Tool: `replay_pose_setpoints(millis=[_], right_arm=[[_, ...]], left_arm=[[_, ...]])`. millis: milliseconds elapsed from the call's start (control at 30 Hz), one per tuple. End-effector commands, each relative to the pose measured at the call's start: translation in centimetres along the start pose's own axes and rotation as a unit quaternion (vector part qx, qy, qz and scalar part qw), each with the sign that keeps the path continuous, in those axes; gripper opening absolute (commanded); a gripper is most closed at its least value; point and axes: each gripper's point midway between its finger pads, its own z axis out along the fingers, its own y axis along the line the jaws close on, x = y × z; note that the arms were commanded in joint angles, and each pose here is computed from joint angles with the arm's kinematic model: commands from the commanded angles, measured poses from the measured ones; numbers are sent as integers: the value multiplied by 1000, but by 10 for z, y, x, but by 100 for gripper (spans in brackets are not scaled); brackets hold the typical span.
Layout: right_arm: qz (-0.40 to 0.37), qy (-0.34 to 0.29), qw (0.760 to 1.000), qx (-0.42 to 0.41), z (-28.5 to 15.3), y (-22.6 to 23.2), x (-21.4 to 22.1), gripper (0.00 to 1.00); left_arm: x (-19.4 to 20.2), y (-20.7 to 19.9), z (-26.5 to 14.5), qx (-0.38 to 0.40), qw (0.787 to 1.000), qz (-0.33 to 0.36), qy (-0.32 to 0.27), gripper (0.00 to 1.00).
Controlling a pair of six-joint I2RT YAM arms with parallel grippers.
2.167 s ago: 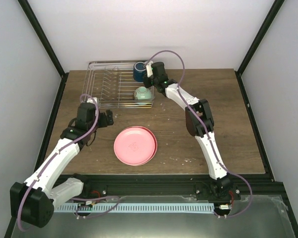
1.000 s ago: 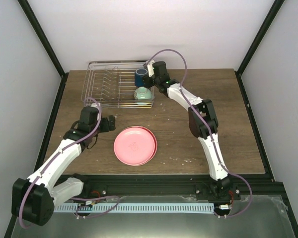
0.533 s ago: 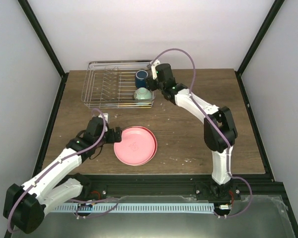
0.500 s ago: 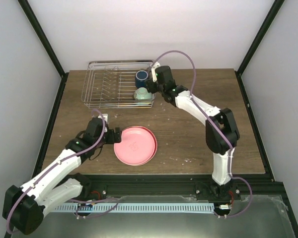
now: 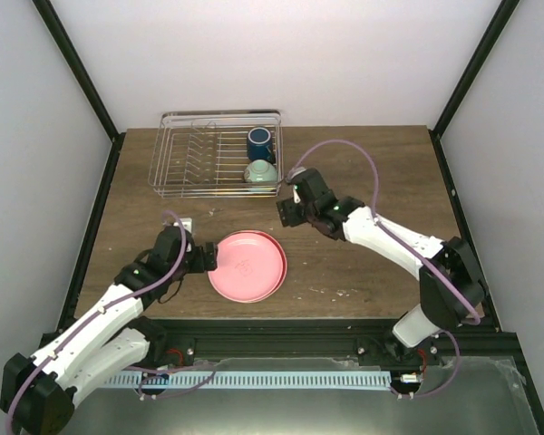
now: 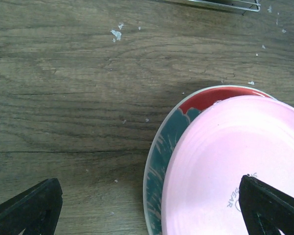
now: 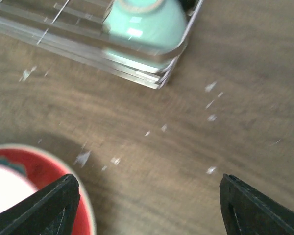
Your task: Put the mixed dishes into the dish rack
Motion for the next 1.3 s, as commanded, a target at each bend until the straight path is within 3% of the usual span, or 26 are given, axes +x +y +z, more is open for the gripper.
replay_pose_setpoints(millis=[0, 133, 300, 433, 800, 1000, 1267], right_arm=[[13, 67, 997, -26, -17, 29, 48, 79], [28, 94, 993, -68, -28, 54, 84, 77], [56, 112, 987, -100, -33, 63, 110, 64], [60, 125, 983, -123, -33, 71, 127, 59], [50, 131, 979, -150, -25, 92, 136, 57], [47, 145, 976, -154, -14, 97, 146, 50], [30, 154, 978, -137, -3, 104, 152, 15]], left_arm=[[1, 1, 0, -2, 1000, 5, -5, 100], [-1, 3, 0, -9, 1000, 9, -10, 100], [-2, 1, 2, -4, 1000, 7, -9, 100], [-2, 0, 4, -3, 1000, 7, -7, 100], [2, 3, 7, -11, 1000, 5, -2, 100], [4, 3, 8, -11, 1000, 5, 1, 100], [5, 4, 9, -12, 1000, 5, 1, 100]])
